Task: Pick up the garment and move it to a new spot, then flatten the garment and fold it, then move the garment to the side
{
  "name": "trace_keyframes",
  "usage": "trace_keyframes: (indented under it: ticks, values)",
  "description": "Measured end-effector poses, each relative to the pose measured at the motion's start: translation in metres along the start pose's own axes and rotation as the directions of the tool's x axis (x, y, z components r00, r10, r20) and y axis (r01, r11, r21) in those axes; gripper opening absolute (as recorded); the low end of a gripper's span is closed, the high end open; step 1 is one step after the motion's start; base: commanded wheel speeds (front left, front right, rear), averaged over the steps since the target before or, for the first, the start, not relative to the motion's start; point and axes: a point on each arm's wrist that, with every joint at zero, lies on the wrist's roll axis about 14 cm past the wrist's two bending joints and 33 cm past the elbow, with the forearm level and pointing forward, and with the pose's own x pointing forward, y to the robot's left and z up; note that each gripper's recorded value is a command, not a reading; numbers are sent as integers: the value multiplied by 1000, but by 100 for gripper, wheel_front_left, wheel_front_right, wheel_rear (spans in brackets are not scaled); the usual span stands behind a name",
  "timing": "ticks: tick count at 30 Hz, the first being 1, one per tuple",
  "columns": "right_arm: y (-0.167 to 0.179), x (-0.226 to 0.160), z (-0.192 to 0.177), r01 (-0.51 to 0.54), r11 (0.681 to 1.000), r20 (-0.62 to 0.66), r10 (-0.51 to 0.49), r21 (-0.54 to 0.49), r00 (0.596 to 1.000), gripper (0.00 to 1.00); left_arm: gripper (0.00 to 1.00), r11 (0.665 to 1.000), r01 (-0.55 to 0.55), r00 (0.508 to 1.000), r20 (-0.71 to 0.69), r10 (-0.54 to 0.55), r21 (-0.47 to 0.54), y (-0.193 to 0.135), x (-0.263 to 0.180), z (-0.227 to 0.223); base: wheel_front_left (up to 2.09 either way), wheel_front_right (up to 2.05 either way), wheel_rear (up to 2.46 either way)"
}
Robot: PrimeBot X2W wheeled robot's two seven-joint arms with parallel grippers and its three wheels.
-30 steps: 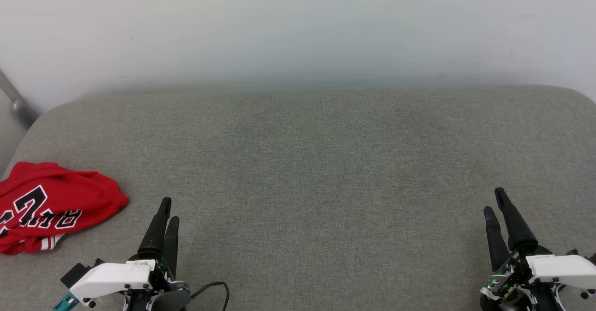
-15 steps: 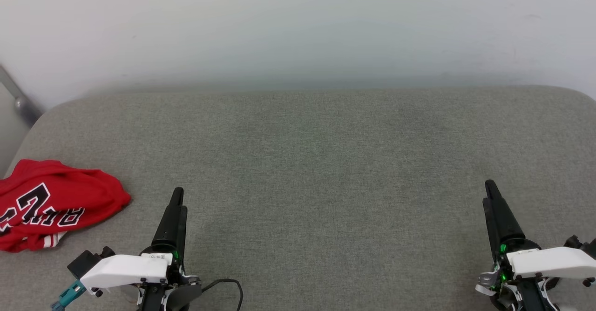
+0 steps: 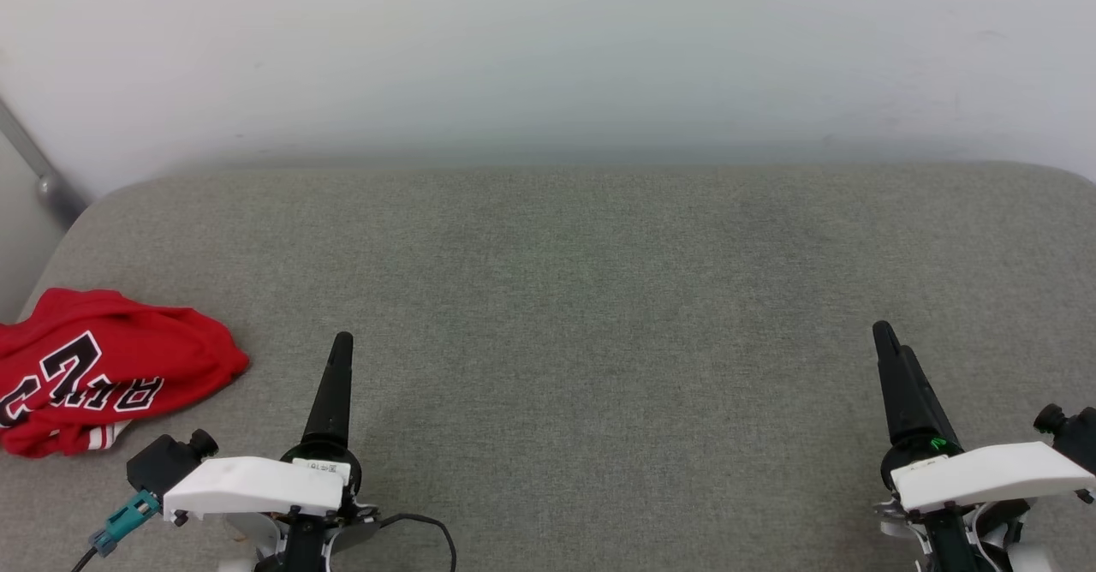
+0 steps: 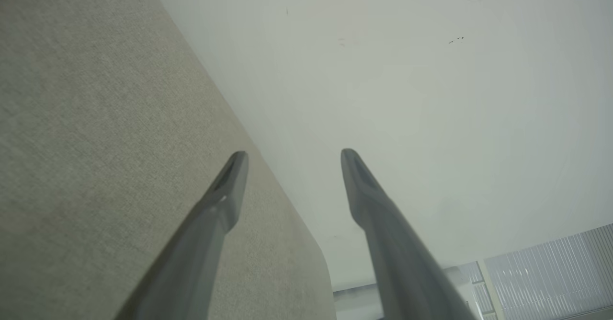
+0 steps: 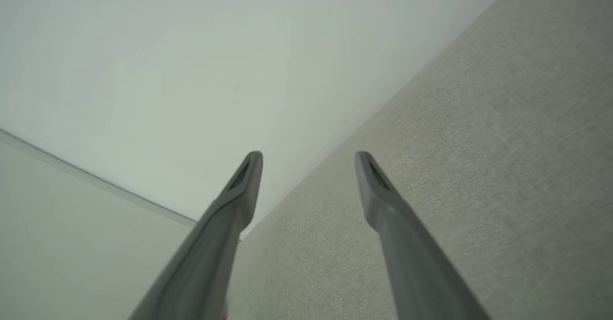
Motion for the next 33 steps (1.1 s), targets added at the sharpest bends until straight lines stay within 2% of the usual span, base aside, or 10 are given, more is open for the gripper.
trace_keyframes:
  ticks: [9, 19, 33]
  values:
    - [2, 1, 0, -12, 978, -1, 12, -208, 1000, 100, 100, 982, 9, 1000, -2, -9, 191, -1, -1, -1, 0, 0, 0]
    - [7, 3, 2, -32, 932, -3, 33, -362, 999, 100, 100, 925, 30, 1000, -8, -29, 378, -4, 1, -3, 0, 0, 0]
    - [13, 6, -2, -60, 847, -31, 51, -528, 998, 100, 100, 785, 62, 998, -18, -64, 616, -10, 2, -3, 0, 0, 0]
